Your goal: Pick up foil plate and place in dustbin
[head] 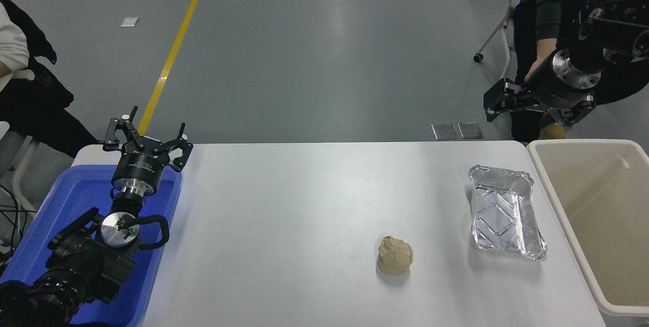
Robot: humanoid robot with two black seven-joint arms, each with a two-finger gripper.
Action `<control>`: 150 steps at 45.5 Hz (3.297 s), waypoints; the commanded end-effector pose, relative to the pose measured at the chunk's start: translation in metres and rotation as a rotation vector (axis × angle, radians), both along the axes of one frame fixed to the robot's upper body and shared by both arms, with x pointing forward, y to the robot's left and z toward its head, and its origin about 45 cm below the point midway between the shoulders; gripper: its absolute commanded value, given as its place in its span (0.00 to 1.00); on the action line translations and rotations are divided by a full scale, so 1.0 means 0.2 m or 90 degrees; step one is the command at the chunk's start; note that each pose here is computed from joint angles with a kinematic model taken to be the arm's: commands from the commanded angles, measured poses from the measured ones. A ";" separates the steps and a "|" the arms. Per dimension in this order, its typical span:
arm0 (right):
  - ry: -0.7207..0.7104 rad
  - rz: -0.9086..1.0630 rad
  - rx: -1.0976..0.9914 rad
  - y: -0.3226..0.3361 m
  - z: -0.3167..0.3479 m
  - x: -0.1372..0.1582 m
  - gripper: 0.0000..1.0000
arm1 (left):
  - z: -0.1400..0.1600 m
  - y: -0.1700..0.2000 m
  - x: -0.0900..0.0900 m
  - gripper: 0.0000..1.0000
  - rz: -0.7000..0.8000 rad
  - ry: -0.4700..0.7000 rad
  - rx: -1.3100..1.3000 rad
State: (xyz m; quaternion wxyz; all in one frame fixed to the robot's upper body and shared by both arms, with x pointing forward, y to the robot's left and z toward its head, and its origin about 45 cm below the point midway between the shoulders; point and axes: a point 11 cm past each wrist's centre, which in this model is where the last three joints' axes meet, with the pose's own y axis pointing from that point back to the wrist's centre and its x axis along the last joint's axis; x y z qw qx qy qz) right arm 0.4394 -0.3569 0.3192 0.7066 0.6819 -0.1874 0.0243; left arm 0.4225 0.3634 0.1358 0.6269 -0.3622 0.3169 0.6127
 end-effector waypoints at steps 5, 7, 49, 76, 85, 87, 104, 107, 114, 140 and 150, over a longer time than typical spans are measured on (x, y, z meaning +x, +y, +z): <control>0.056 -0.041 -0.019 -0.19 -0.19 -0.13 1.00 | 0.00 0.00 0.00 0.99 0.000 0.000 0.000; 0.047 -0.042 -0.046 -0.24 -0.23 -0.14 1.00 | 0.00 0.00 0.00 0.99 0.000 0.000 0.000; -0.020 0.135 -0.197 -0.41 -0.91 -0.37 1.00 | 0.00 0.00 0.00 0.99 0.000 0.000 0.000; -0.074 0.115 -0.151 -0.35 -1.12 -0.45 1.00 | 0.00 0.00 0.00 0.99 0.000 0.000 0.000; -0.097 0.116 -0.162 -0.37 -1.23 -0.50 0.98 | 0.00 0.00 0.00 0.99 0.000 0.000 0.000; -0.105 0.117 -0.166 -0.37 -1.25 -0.51 0.98 | 0.00 0.00 0.00 0.99 0.000 0.000 0.000; -0.121 0.120 -0.182 -0.41 -1.33 -0.57 0.61 | 0.00 0.00 0.00 0.99 0.000 0.000 0.000; -0.120 0.121 -0.181 -0.40 -1.33 -0.57 0.55 | 0.00 0.00 0.00 0.99 0.000 0.000 0.000; -0.120 0.121 -0.179 -0.40 -1.34 -0.58 0.46 | 0.00 0.00 0.00 0.99 0.000 0.000 0.000; -0.127 0.123 -0.153 -0.32 -1.34 -0.55 0.00 | 0.00 0.00 0.00 0.99 0.000 0.000 0.000; -0.154 0.133 -0.125 -0.26 -1.17 -0.42 0.00 | 0.00 0.00 0.00 0.99 0.000 0.000 0.000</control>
